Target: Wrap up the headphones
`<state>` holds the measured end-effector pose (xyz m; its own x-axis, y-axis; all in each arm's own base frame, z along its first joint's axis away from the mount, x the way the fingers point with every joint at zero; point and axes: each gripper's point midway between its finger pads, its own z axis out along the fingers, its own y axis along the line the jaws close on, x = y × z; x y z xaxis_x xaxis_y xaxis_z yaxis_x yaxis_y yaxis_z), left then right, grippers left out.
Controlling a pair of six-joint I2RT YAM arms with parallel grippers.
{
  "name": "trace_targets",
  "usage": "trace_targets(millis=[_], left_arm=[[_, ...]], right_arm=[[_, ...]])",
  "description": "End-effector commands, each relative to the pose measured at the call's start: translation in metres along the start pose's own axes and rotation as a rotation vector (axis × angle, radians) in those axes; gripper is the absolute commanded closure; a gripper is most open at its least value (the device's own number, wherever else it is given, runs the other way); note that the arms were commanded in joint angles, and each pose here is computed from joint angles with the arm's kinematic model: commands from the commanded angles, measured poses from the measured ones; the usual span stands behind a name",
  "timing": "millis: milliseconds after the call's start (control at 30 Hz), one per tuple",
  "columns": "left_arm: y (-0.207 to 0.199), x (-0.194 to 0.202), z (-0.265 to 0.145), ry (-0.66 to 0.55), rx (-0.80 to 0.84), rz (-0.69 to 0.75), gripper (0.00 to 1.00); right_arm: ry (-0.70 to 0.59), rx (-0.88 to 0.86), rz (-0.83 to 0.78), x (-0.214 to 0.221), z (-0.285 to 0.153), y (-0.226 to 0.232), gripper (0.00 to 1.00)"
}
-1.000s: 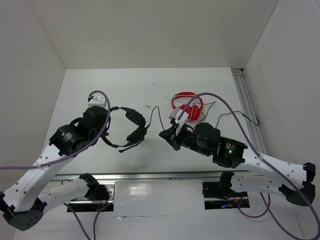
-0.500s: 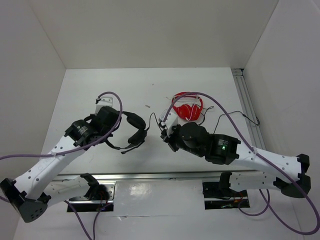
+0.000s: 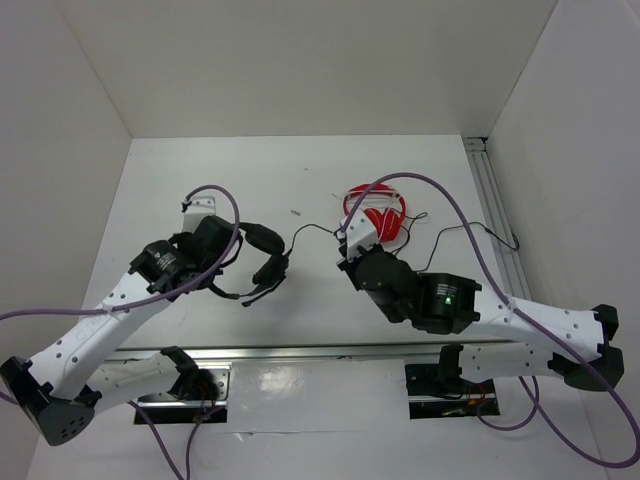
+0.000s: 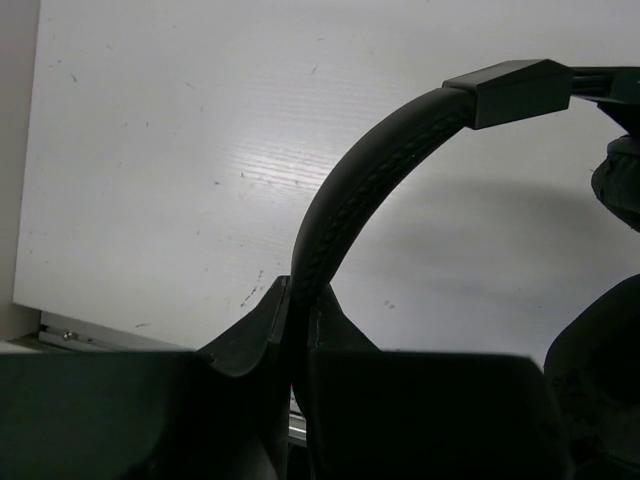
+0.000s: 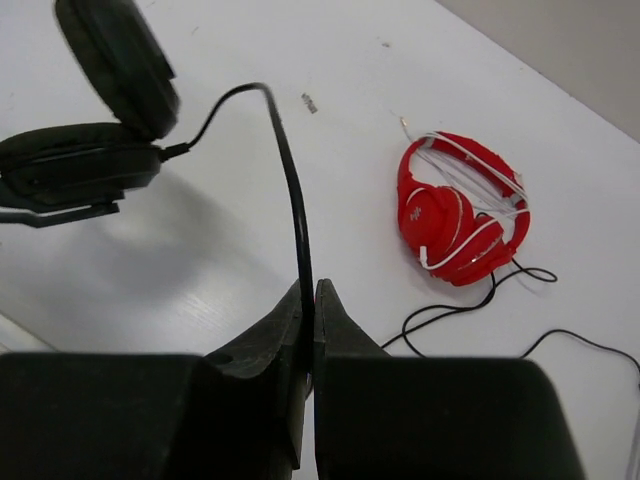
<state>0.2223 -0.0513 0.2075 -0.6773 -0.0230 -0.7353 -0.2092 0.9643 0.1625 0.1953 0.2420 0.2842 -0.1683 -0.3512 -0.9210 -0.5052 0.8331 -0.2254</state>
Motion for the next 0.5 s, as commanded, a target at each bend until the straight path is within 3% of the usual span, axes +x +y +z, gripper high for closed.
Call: trace_targets(millis=[0,200,467], left_arm=[[0.01,-0.022,-0.02,-0.07,-0.003,-0.174,1.0],[-0.021,-0.059,-0.085,-0.138,0.401,-0.272,1.0],[-0.001,-0.075,-0.129,-0.163,0.478,-0.289,1.0]], right_arm=[[-0.026,0.111,0.066,0.002,0.0,-0.016,1.0],[-0.086,0.103,0.147,0.016,0.024,0.003,0.96],[-0.147,0.053,0.268,0.017,0.067,-0.015,0.97]])
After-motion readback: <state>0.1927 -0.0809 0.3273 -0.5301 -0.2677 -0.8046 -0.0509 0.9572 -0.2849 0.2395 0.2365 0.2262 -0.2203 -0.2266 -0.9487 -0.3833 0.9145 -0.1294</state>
